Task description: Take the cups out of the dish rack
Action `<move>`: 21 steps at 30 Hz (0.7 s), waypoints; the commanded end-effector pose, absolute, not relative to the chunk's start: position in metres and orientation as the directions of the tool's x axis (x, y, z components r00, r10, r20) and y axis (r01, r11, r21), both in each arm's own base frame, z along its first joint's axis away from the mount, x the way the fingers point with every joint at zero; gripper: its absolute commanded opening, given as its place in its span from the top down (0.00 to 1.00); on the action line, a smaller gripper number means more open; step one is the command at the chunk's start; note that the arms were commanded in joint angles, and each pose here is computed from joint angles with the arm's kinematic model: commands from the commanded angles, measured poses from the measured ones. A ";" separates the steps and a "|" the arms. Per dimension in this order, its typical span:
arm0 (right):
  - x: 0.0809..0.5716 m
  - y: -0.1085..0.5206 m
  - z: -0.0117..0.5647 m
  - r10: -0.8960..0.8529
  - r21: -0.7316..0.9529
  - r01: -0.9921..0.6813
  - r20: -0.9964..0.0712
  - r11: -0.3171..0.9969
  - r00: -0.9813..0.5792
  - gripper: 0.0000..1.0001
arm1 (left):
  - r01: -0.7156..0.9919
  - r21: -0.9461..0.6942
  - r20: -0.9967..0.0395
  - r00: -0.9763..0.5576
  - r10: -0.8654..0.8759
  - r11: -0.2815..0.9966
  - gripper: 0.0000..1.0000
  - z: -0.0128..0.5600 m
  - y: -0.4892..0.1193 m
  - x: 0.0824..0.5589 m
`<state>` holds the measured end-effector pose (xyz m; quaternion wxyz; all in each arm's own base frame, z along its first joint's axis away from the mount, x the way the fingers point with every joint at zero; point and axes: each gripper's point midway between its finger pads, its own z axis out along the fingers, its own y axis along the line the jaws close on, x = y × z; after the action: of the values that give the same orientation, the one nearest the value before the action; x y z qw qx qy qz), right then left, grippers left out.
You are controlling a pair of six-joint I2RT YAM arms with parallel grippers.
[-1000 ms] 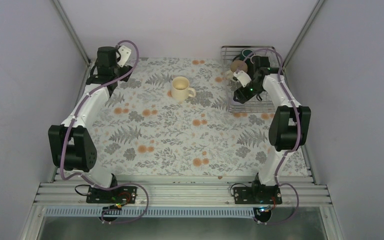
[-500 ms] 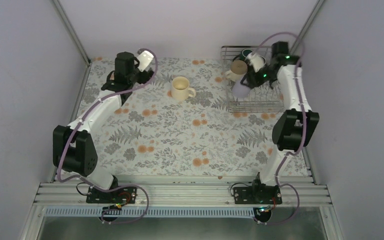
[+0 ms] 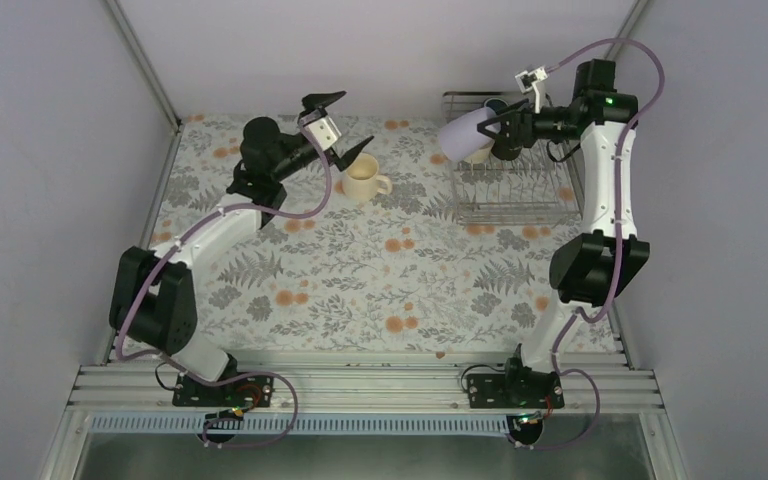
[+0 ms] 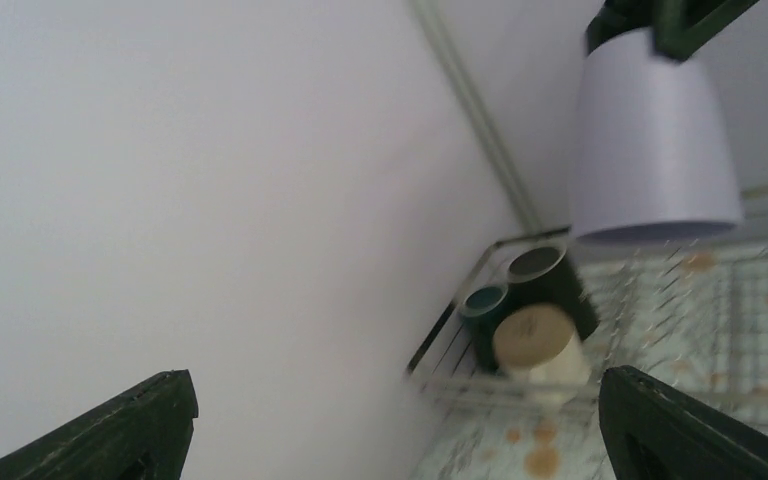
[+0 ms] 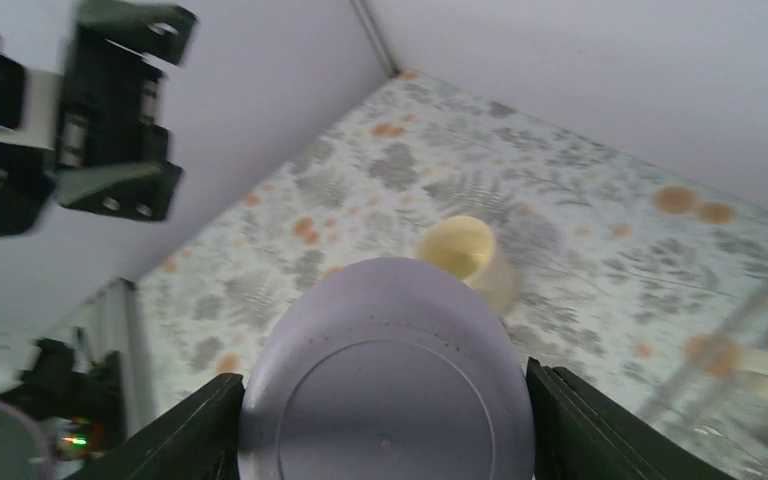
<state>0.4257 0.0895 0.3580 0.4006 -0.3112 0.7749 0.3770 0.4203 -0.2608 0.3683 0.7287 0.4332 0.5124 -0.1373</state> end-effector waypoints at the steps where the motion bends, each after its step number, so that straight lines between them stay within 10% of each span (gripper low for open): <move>1: 0.407 0.110 0.387 -0.016 0.503 -0.812 -0.847 0.297 -0.531 0.54 | 0.748 0.512 -0.831 0.555 0.025 0.422 0.01 0.381 -0.298 0.387; 21: 0.386 0.145 0.379 -0.026 0.574 -0.800 -0.810 0.177 -0.586 0.54 | 0.701 0.603 -0.759 0.651 0.002 0.380 0.07 0.342 -0.377 0.395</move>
<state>0.3982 0.1381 0.3635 0.3371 -0.2909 0.7083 0.5477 0.3915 -0.3755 0.3183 0.7167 0.5189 0.3862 -0.2607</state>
